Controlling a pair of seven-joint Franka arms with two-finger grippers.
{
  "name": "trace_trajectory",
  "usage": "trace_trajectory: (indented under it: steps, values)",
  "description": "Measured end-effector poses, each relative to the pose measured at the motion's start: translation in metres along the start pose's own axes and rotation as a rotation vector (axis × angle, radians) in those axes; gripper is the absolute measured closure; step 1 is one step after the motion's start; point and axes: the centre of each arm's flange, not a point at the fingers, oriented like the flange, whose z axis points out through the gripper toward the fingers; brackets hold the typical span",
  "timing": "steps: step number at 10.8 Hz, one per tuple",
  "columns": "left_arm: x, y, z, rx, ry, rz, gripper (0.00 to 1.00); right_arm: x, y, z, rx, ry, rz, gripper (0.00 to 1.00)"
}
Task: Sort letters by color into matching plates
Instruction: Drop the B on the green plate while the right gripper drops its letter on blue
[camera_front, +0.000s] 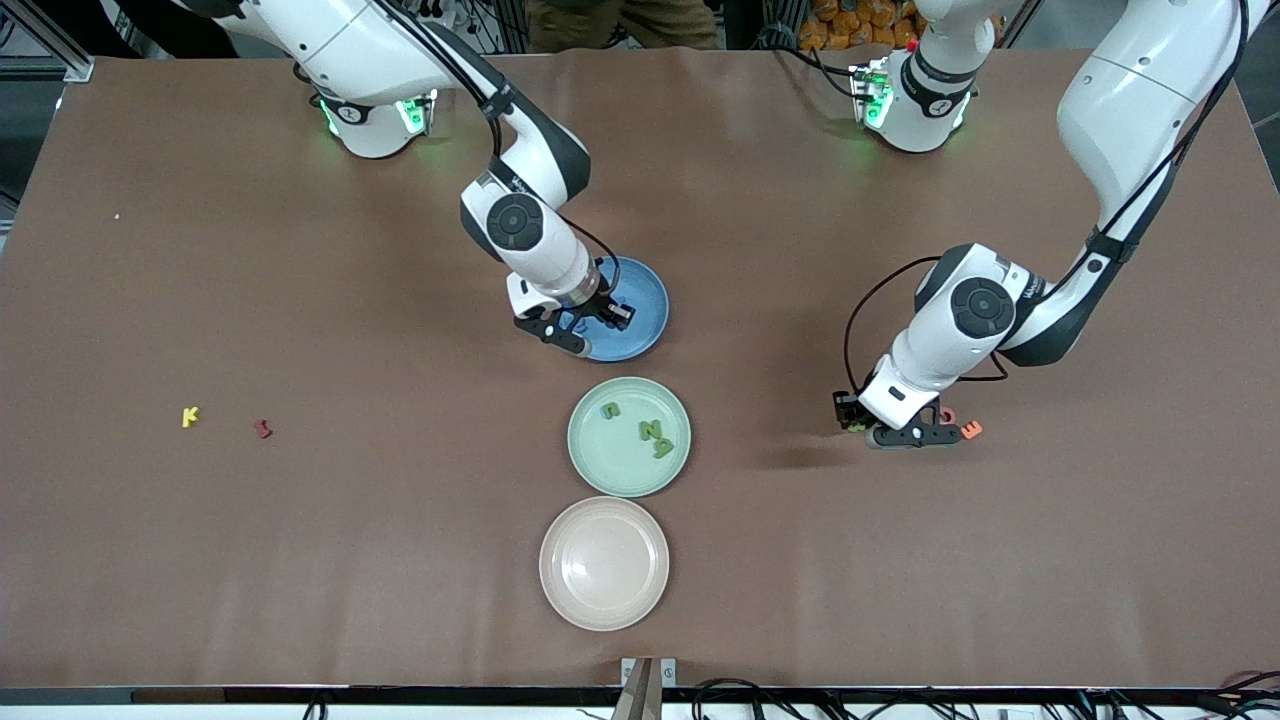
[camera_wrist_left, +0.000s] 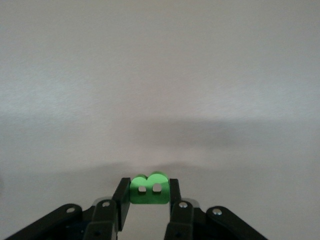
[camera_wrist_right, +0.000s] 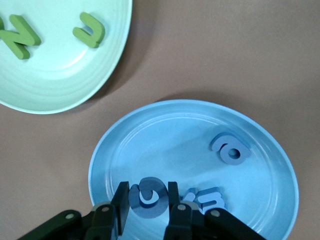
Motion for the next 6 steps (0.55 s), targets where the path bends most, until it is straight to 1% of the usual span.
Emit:
trace_trajectory:
  steps: [1, 2, 3, 5, 6]
  values:
    - [0.003, 0.010, -0.006, -0.021, 0.004, -0.009, 0.65, -0.001, 0.000, 0.002, -0.002, -0.002, 0.006, 0.65]
    - [0.004, 0.026, -0.011, -0.044, 0.007, -0.021, 0.65, 0.002, 0.001, 0.002, -0.003, 0.001, 0.014, 0.63]
    - [0.004, 0.048, -0.016, -0.069, 0.010, -0.049, 0.65, 0.007, 0.002, 0.000, -0.001, 0.003, 0.024, 0.51]
    - [-0.004, 0.114, -0.022, -0.120, 0.017, -0.109, 0.65, 0.025, 0.005, -0.011, 0.014, 0.006, 0.054, 0.22]
    - [-0.013, 0.150, -0.022, -0.145, 0.011, -0.130, 0.65, 0.037, 0.007, -0.022, 0.018, 0.010, 0.069, 0.11]
